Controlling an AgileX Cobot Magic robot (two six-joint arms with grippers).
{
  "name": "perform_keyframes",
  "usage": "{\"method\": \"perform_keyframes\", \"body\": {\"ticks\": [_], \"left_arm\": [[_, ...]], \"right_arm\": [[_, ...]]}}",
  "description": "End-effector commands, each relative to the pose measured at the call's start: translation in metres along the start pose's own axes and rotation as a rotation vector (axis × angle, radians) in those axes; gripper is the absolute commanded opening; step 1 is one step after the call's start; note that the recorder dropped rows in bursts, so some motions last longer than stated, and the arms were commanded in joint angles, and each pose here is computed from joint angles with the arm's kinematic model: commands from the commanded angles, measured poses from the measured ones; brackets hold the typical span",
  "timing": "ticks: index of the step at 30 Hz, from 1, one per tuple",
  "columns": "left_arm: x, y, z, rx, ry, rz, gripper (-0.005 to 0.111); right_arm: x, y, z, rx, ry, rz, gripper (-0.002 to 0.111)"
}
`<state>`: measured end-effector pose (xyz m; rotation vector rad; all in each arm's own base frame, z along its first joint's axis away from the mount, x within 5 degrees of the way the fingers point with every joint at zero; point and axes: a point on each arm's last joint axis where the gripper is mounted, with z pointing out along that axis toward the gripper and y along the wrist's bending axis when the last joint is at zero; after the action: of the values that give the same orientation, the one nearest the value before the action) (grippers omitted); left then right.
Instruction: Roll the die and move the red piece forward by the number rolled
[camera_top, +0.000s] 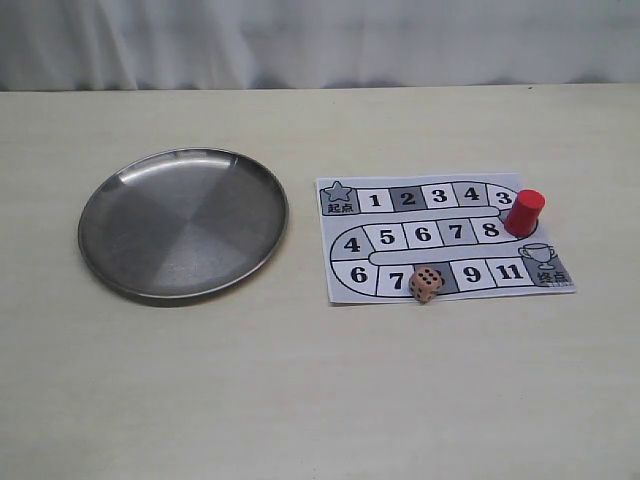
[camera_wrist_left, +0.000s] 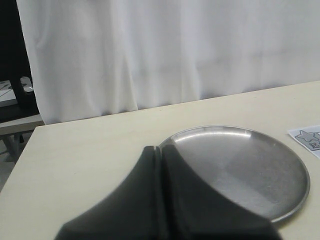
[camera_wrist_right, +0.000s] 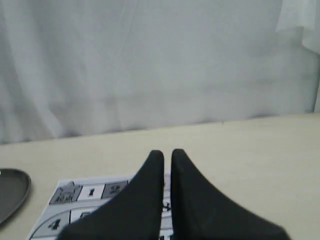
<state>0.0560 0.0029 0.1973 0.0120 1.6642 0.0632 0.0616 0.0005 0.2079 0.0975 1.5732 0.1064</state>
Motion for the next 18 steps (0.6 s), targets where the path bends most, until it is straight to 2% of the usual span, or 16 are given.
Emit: {"method": "perform_keyframes", "body": {"ticks": [1, 18], "left_arm": [[-0.0004, -0.0006, 0.0, 0.01, -0.009, -0.002, 0.0], [-0.0004, -0.0006, 0.0, 0.01, -0.009, -0.002, 0.0]], "right_arm": [[0.0128, -0.0003, -0.0012, 0.0, 0.128, -0.01, 0.005], [0.0122, -0.0003, -0.0012, 0.0, 0.121, -0.01, 0.005]]}}
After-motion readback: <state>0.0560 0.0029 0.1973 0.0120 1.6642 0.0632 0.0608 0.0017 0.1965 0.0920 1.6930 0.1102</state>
